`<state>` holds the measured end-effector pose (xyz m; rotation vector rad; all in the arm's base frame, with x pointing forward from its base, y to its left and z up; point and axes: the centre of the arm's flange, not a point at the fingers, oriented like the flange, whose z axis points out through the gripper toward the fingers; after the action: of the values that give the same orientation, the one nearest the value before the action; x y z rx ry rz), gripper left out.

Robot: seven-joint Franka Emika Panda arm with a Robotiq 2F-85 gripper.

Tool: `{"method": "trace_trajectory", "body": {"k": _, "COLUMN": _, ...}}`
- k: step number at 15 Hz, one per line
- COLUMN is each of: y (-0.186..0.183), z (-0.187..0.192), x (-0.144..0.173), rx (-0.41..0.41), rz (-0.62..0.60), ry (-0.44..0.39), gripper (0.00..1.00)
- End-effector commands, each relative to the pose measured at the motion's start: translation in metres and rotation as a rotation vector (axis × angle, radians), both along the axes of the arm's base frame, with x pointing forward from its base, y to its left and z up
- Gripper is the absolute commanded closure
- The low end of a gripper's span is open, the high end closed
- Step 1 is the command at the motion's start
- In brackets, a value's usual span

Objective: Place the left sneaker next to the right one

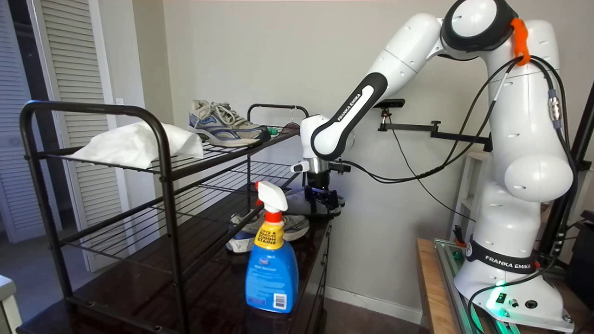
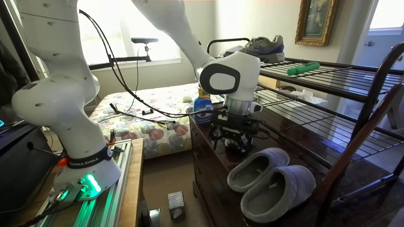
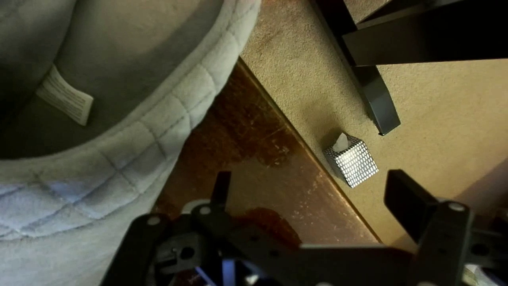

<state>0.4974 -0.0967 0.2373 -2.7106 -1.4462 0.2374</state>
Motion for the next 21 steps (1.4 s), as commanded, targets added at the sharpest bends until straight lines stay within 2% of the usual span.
{"method": "trace_trajectory", "body": {"k": 1, "y": 0.002, "z": 0.005, "x": -0.006, "rx": -0.005, "rz": 0.005, "ry": -0.044, "gripper": 0.00}}
{"method": "trace_trajectory", "body": {"k": 5, "y": -0.004, "z": -0.001, "x": -0.013, "rx": 0.066, "rz": -0.025, "ry": -0.208, "gripper": 0.00}}
{"method": "trace_trajectory", "body": {"k": 10, "y": -0.015, "z": -0.009, "x": -0.028, "rx": 0.141, "rz": -0.068, "ry": -0.334, "gripper": 0.00}}
{"method": "trace_trajectory", "body": {"k": 13, "y": -0.025, "z": -0.007, "x": -0.035, "rx": 0.193, "rz": -0.058, "ry": -0.346, "gripper": 0.00}}
{"method": "trace_trajectory", "body": {"k": 17, "y": -0.030, "z": -0.006, "x": -0.027, "rx": 0.259, "rz": 0.038, "ry": -0.371, "gripper": 0.00}}
{"method": "trace_trajectory", "body": {"k": 21, "y": -0.027, "z": -0.008, "x": -0.023, "rx": 0.339, "rz": 0.103, "ry": -0.352, "gripper": 0.00}}
